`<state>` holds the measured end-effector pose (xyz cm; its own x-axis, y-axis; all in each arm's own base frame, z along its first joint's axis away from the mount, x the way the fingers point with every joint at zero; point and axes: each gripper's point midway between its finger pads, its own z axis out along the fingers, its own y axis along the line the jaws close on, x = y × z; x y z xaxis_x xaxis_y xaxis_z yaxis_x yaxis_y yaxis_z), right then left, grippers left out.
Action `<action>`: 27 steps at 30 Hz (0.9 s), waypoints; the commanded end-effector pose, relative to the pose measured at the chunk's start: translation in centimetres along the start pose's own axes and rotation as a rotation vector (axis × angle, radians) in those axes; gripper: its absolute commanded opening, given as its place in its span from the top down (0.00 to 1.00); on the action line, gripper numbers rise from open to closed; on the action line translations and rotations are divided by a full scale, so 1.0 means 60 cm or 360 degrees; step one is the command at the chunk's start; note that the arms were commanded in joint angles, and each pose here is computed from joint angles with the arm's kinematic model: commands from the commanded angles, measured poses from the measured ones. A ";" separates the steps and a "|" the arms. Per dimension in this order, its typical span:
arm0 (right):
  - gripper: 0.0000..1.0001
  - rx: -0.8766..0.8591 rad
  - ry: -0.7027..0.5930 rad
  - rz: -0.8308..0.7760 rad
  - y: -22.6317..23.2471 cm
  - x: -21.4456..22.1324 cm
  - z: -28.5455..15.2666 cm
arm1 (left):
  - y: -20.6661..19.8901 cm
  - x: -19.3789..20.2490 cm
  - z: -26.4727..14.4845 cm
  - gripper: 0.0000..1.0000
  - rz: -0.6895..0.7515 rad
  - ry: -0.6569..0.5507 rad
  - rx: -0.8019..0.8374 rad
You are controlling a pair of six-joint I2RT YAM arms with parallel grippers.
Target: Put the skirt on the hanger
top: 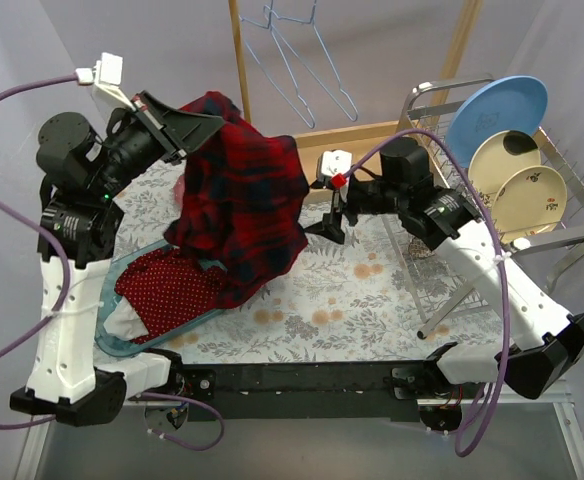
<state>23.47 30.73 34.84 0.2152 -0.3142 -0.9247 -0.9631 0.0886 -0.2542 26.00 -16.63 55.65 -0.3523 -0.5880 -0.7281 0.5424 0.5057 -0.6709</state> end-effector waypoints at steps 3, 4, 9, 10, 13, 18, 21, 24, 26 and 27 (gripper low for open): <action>0.01 0.0274 -0.0002 0.0121 -0.043 -0.003 -0.101 | -0.088 0.046 0.014 1.00 -0.0104 0.0198 0.0494; 0.02 0.0232 -0.0016 0.0147 -0.030 0.003 -0.101 | -0.090 0.064 0.021 1.00 -0.0132 0.0243 0.0510; 0.05 0.0062 0.0006 0.0237 0.027 0.037 -0.100 | -0.036 0.174 0.071 1.00 -0.0224 0.0440 0.0398; 0.05 0.0120 0.0039 0.0216 0.020 0.039 -0.107 | -0.035 0.196 0.072 1.00 -0.0239 0.0485 0.0397; 0.04 0.0380 0.0167 0.0125 -0.016 0.043 -0.141 | 0.017 0.262 0.072 1.00 -0.0273 0.0600 0.0286; 0.04 0.0361 0.0199 0.0152 -0.003 0.062 -0.142 | 0.133 0.382 0.054 1.00 -0.0346 0.0797 0.0023; 0.04 0.0225 0.0226 0.0244 0.022 0.117 -0.110 | 0.261 0.443 0.027 1.00 -0.0276 0.0810 -0.0434; 0.04 0.0104 0.0292 0.0328 0.043 0.185 -0.079 | 0.370 0.452 -0.016 1.00 -0.0155 0.0728 -0.0942; 0.04 0.0025 0.0347 0.0351 0.054 0.227 -0.063 | 0.419 0.442 -0.046 1.00 -0.0101 0.0631 -0.1213; 0.04 0.0014 0.0366 0.0364 0.056 0.239 -0.059 | 0.428 0.439 -0.053 1.00 -0.0088 0.0607 -0.1268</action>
<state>22.53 22.50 24.97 -0.0467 -0.4673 -0.8829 -0.9648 0.2500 -0.0813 26.73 -23.47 19.91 -0.8127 -0.3591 -0.4589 0.0624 0.7293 -0.6813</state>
